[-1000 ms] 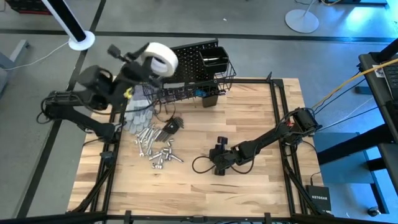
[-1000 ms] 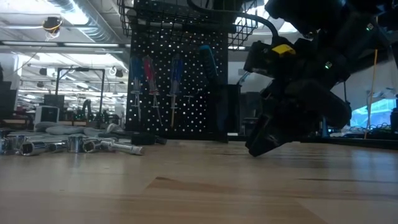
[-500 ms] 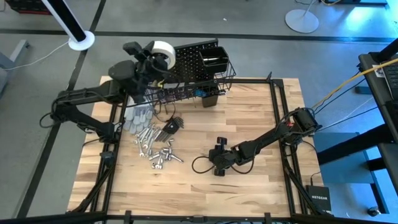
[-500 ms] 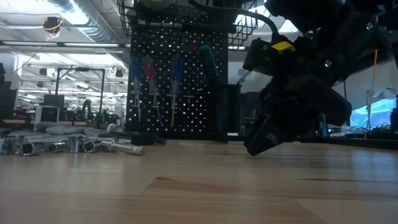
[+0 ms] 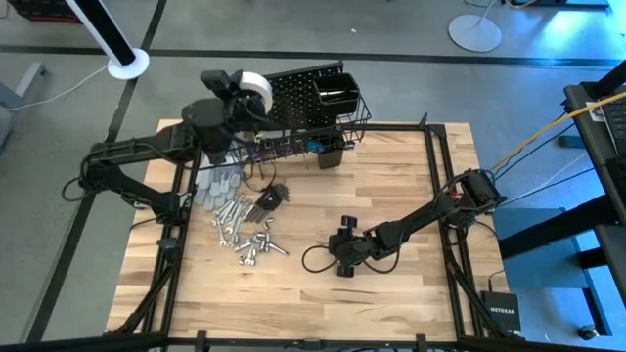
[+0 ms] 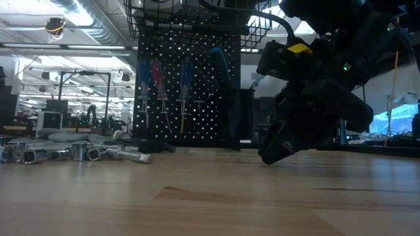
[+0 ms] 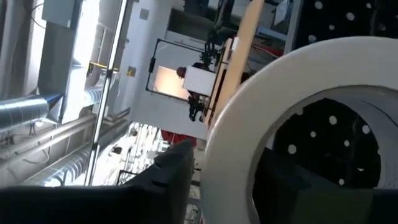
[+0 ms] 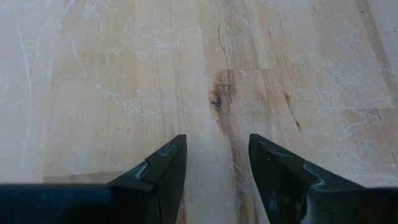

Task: Hang tools onto peg board
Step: Put the white tape into the wire basket on the pegboard

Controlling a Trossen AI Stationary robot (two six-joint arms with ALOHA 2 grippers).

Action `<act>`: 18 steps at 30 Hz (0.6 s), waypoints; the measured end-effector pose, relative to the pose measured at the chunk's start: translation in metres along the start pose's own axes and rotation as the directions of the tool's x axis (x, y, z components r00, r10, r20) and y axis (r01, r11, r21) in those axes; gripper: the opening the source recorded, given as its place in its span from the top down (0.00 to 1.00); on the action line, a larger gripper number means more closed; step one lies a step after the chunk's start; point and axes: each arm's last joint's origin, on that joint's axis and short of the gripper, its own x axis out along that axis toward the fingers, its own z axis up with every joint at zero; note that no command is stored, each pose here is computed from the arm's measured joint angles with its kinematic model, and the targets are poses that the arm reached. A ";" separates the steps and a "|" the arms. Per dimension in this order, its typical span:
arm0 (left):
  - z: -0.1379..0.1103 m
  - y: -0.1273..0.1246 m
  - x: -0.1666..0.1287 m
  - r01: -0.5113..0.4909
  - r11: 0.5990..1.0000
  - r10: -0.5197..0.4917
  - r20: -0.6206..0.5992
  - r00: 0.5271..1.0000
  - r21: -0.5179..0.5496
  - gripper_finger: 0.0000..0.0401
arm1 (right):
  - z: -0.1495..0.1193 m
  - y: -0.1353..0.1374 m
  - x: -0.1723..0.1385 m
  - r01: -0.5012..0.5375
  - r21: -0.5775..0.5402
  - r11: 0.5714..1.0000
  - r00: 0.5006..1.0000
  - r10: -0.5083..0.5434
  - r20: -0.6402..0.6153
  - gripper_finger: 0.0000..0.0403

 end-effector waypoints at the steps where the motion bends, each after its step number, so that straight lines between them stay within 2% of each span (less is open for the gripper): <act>1: 0.000 0.000 0.000 0.001 1.000 -0.001 0.001 1.000 -0.002 0.63 | 0.000 0.000 0.000 0.000 0.000 1.000 1.000 0.000 0.000 0.55; 10: 0.000 0.001 -0.004 0.007 0.997 -0.006 0.016 1.000 -0.075 0.47 | 0.000 0.000 0.000 0.000 0.000 1.000 1.000 0.000 0.000 0.55; 18: -0.002 0.017 -0.008 0.012 0.980 -0.004 0.041 0.999 -0.201 0.47 | 0.000 0.000 0.000 -0.001 0.000 1.000 1.000 0.001 0.001 0.55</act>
